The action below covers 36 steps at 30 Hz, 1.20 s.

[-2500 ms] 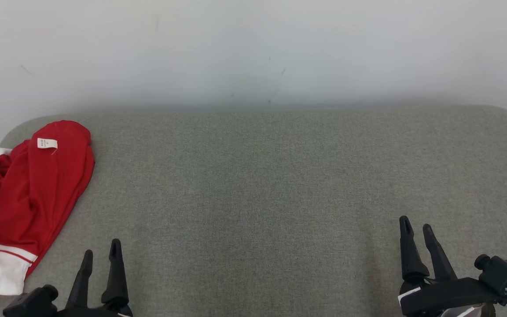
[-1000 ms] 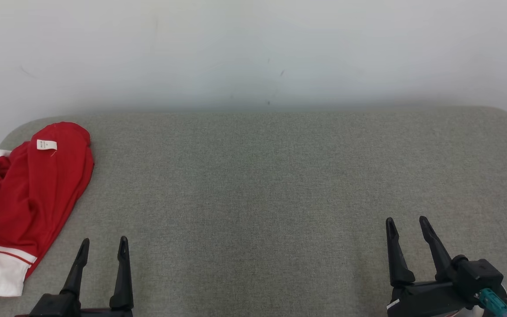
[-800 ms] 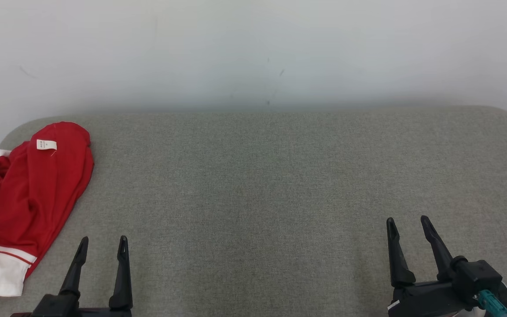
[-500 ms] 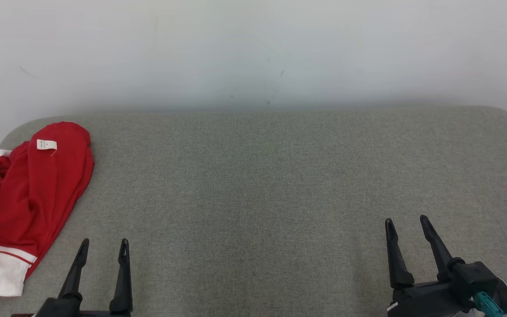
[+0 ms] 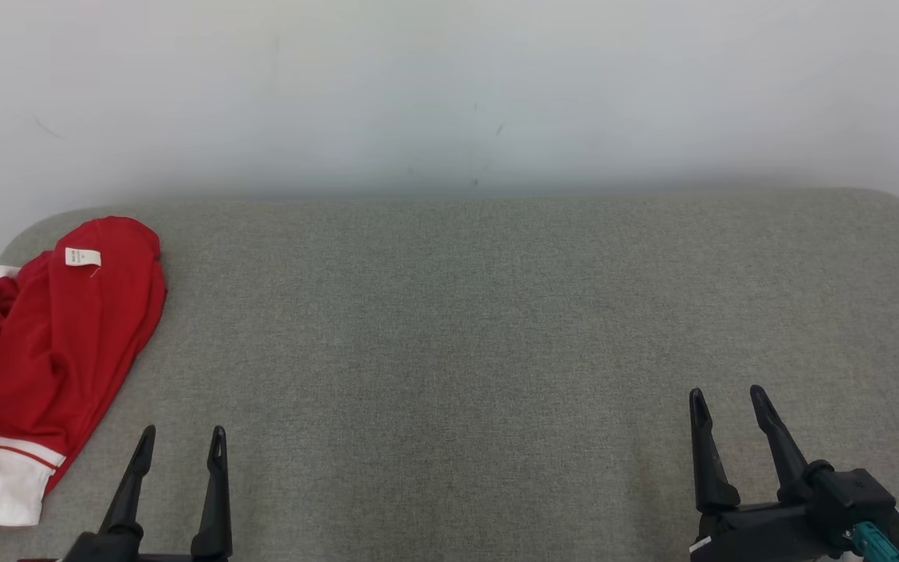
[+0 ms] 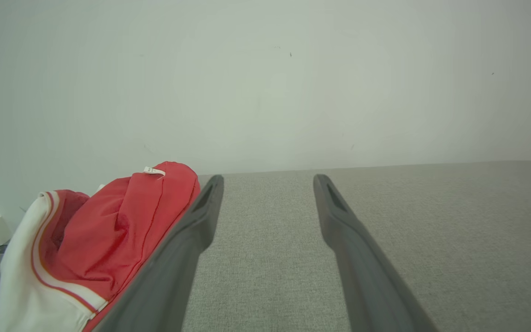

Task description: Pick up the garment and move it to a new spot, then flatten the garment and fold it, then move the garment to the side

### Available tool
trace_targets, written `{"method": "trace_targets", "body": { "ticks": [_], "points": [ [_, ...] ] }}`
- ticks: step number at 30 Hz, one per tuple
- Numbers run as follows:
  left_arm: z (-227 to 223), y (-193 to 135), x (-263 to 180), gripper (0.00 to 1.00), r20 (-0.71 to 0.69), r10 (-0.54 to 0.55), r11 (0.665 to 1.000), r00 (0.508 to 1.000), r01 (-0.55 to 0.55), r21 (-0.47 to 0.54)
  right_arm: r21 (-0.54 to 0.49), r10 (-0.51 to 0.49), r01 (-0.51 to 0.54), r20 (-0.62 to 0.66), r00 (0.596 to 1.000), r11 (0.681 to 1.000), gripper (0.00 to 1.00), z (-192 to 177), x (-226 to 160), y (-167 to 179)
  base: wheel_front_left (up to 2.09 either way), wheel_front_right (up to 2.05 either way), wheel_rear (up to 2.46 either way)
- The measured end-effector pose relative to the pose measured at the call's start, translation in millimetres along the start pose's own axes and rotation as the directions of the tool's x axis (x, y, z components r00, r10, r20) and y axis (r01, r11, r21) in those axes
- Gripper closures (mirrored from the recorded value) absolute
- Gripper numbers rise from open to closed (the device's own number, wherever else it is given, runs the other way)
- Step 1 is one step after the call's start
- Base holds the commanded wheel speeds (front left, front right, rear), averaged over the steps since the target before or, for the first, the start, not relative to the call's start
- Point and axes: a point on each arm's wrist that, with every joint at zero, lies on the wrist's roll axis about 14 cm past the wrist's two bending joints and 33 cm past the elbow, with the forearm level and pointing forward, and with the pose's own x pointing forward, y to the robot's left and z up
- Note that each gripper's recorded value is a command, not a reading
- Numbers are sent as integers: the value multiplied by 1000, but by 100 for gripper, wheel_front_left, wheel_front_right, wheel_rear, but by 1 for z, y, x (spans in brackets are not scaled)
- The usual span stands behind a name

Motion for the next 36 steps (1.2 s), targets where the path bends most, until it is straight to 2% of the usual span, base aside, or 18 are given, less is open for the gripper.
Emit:
{"method": "trace_targets", "body": {
  "ticks": [27,36],
  "points": [
    [-5,2,-3,0,-16,5,1000,1000,-5,-16,15,-1,1,-11,1000,1000,0,2,0,0,0,0,0],
    [-7,12,-9,0,-25,42,999,999,-42,-12,20,26,-25,-25,999,999,0,-2,4,9,0,0,0]
  ]
}}
